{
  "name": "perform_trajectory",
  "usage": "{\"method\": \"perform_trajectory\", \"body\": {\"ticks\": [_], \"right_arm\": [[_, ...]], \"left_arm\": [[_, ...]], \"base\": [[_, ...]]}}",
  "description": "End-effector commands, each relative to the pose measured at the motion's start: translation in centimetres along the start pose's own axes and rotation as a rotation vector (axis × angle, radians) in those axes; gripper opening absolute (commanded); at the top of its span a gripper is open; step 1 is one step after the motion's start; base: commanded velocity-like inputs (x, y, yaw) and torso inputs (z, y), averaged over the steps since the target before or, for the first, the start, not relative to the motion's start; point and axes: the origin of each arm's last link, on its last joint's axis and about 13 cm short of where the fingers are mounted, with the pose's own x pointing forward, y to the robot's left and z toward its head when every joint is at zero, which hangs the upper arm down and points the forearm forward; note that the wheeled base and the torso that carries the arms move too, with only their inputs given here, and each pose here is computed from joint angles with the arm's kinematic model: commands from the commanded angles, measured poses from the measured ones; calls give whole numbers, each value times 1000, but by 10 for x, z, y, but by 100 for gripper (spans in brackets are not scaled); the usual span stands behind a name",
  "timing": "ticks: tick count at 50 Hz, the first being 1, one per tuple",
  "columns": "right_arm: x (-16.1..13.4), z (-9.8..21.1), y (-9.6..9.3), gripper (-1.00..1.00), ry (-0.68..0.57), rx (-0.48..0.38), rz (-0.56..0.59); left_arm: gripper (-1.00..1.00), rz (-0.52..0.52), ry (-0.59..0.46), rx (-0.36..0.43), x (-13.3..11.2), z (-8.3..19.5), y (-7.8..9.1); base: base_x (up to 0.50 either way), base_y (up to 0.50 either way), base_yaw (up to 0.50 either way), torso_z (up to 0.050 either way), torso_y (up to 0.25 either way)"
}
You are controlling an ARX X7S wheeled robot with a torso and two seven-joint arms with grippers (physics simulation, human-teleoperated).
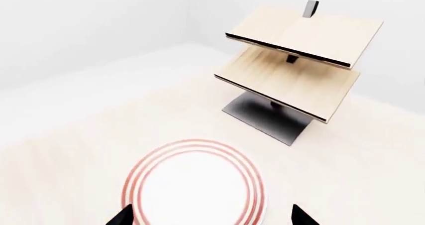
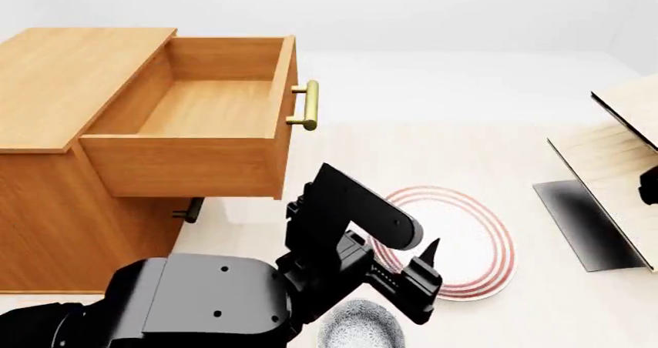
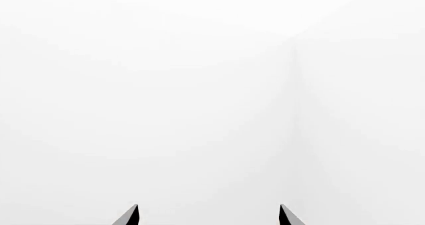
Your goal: Open the top drawer of the cabinet and put the bowl in it.
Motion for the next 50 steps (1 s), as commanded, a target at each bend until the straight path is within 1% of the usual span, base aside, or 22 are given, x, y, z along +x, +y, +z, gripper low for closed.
{"method": "perform_trajectory", "body": {"ticks": [1, 8, 20, 44, 50], "right_arm": [[0, -2, 2, 100, 3, 0, 8], [0, -3, 2, 100, 4, 1, 9], [0, -4, 3, 100, 7, 0, 14], [0, -8, 5, 100, 14, 0, 19], [0, -9, 6, 100, 16, 0, 22]], "left_arm": [[100, -1, 39, -36, 4, -16, 4], [100, 4, 55, -47, 5, -20, 6], [100, 29, 91, -78, 7, -28, 15], [100, 60, 205, -140, -1, -44, 29], [100, 67, 223, -141, -4, -46, 31]], "base": [[0, 0, 0, 0, 0], [0, 0, 0, 0, 0], [0, 0, 0, 0, 0], [0, 0, 0, 0, 0], [0, 0, 0, 0, 0]]}}
